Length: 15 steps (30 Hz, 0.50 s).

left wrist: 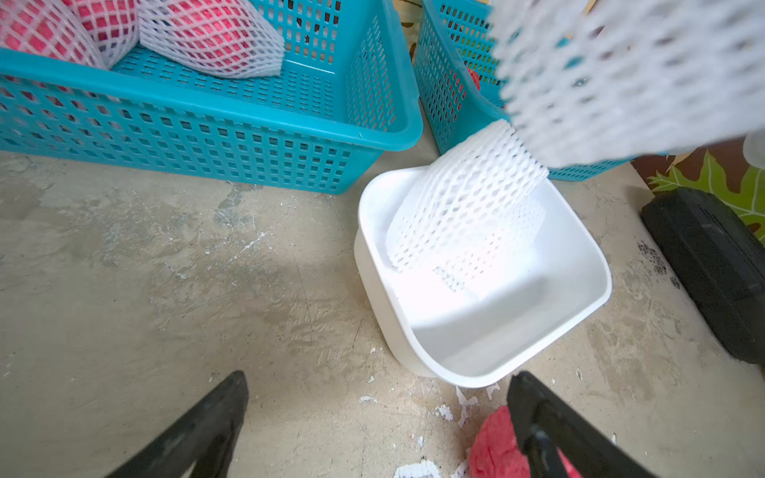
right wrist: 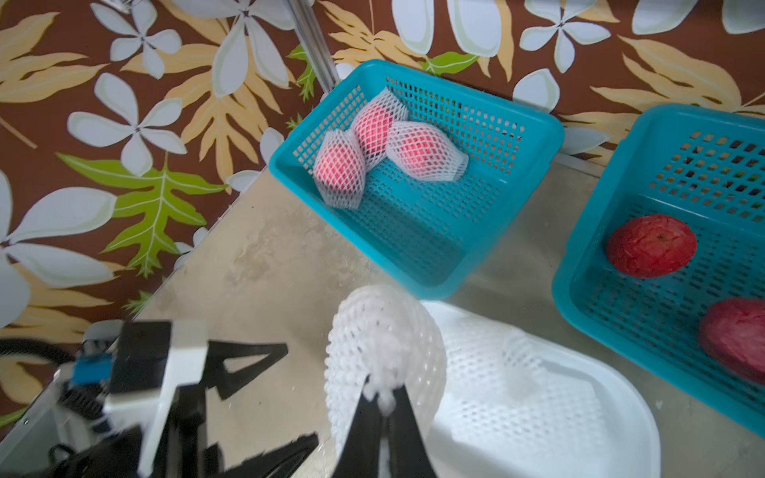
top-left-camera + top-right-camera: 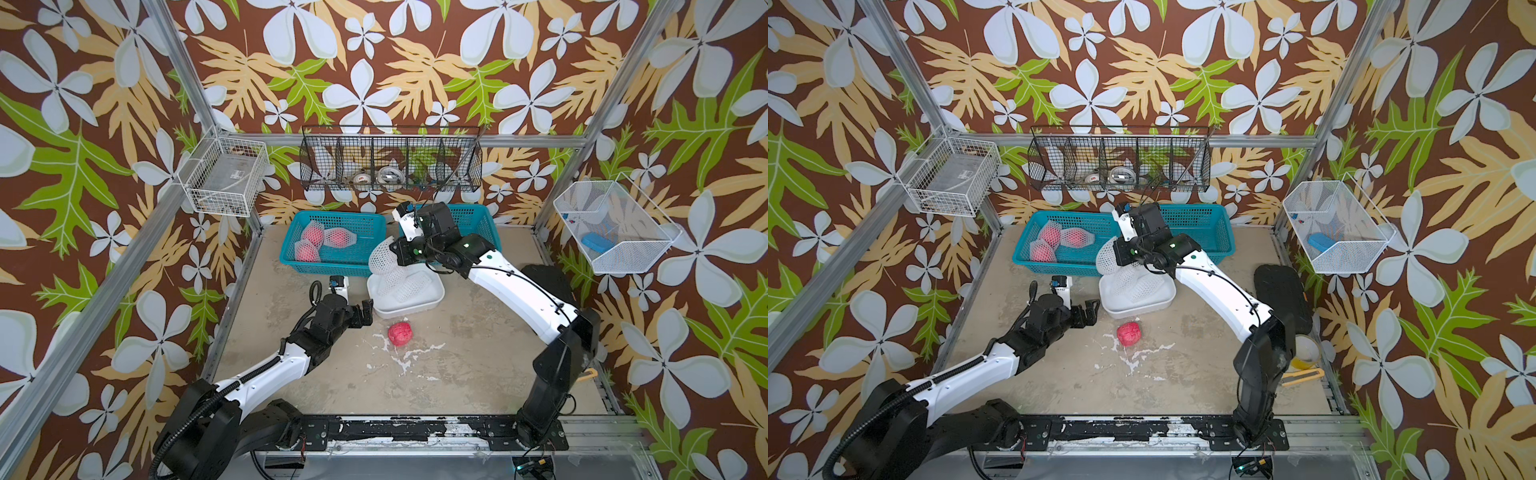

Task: Remove foam nets from apples
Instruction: Remove the foam net from the apple, then place the foam net into the storage box.

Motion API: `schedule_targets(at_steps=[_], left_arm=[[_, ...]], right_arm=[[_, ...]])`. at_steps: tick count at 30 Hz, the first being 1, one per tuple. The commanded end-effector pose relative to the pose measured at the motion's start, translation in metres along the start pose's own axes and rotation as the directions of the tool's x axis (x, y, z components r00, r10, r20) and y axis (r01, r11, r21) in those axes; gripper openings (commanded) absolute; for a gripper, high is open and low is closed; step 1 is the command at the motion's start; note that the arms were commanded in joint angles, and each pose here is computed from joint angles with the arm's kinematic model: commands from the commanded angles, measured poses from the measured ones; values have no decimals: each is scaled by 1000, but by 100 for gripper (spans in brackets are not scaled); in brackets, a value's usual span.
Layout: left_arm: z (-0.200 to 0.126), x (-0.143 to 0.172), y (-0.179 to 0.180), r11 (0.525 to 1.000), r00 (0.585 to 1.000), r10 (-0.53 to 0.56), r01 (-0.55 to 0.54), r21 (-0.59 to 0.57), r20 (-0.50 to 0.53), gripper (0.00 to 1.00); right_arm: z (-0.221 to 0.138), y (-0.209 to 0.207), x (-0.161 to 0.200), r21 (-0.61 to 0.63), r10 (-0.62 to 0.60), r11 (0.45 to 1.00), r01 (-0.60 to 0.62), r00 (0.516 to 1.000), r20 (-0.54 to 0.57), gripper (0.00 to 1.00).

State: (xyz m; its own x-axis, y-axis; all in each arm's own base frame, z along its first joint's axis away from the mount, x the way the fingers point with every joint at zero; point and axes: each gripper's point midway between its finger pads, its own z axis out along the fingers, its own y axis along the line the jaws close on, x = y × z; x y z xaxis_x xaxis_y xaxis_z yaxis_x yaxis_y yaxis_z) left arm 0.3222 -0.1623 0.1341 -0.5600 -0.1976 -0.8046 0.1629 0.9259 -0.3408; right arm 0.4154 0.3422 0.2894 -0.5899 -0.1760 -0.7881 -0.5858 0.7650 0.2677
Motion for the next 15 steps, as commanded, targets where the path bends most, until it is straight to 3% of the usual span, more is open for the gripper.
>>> schedule_targets(at_steps=[1, 6, 15], left_arm=[[2, 0, -8, 999, 1000, -3, 4, 46, -6, 100], [1, -2, -12, 998, 1000, 11, -11, 63, -8, 100], [0, -4, -12, 998, 999, 40, -40, 56, -6, 100]], right_arm=[[19, -1, -12, -27, 24, 999, -23, 999, 22, 0], [51, -25, 5, 42, 64, 997, -64, 998, -19, 0], [68, -80, 82, 257, 95, 965, -55, 984, -149, 0]])
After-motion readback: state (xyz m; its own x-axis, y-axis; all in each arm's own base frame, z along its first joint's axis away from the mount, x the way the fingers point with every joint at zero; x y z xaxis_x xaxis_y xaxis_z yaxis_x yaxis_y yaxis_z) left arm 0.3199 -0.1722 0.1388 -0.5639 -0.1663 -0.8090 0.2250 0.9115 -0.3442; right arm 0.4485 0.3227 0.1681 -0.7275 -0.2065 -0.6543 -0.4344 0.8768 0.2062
